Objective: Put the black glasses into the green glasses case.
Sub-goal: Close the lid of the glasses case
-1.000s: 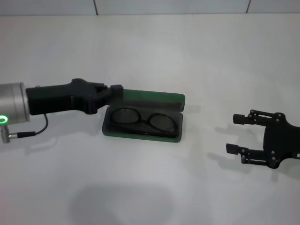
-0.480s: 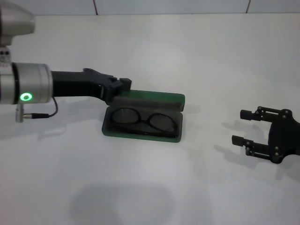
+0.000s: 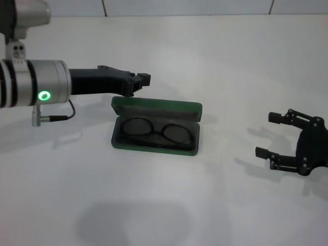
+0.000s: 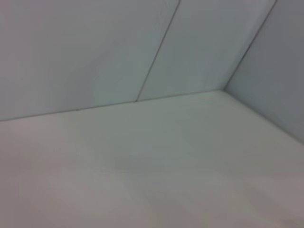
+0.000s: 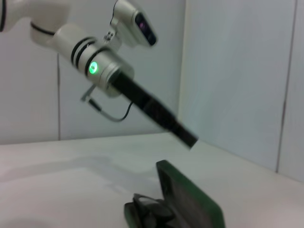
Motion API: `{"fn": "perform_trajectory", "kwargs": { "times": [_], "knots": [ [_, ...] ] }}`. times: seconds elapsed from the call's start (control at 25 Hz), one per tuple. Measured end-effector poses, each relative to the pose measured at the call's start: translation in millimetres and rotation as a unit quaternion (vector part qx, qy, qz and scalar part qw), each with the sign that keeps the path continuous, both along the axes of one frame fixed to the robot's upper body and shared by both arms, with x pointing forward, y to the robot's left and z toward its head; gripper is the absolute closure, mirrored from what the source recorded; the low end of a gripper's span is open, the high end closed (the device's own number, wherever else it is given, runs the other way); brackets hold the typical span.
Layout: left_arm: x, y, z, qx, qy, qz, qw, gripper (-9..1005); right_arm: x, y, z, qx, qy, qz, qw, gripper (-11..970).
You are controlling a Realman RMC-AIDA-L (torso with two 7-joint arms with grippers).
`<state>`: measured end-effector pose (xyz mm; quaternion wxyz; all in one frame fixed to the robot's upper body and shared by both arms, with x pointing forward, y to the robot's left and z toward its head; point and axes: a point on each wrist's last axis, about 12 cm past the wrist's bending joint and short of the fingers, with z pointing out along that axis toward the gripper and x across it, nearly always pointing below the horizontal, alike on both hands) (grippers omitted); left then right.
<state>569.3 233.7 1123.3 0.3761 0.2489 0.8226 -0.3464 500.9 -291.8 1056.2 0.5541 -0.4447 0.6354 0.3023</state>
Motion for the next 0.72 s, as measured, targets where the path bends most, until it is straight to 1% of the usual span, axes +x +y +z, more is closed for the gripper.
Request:
{"fn": "perform_trajectory", "kwargs": {
  "times": [0.12,0.2,0.36,0.48,0.72],
  "knots": [
    [-0.4,-2,-6.6,0.016,-0.005,0.012,1.0,901,-0.5,-3,-0.2,0.003,-0.005,-0.008,1.0,132],
    [-1.8,-1,-9.4,0.017,-0.006,0.017,1.0,901,-0.4,-4,-0.1,0.004,-0.005,-0.012,1.0,132],
    [-2.3,-1,-12.5,0.009,-0.012,0.034,0.999,900,0.3,-4,-0.2,0.003,-0.006,-0.015,1.0,133],
    [-3.0,-5,-13.8,0.004,-0.013,0.035,0.999,900,0.7,-3,-0.5,0.004,-0.004,-0.015,1.0,134],
    [-3.9,-4,-18.9,0.0,-0.004,0.044,0.999,899,1.1,-4,-0.4,0.008,-0.005,-0.02,1.0,136]
  ]
}}
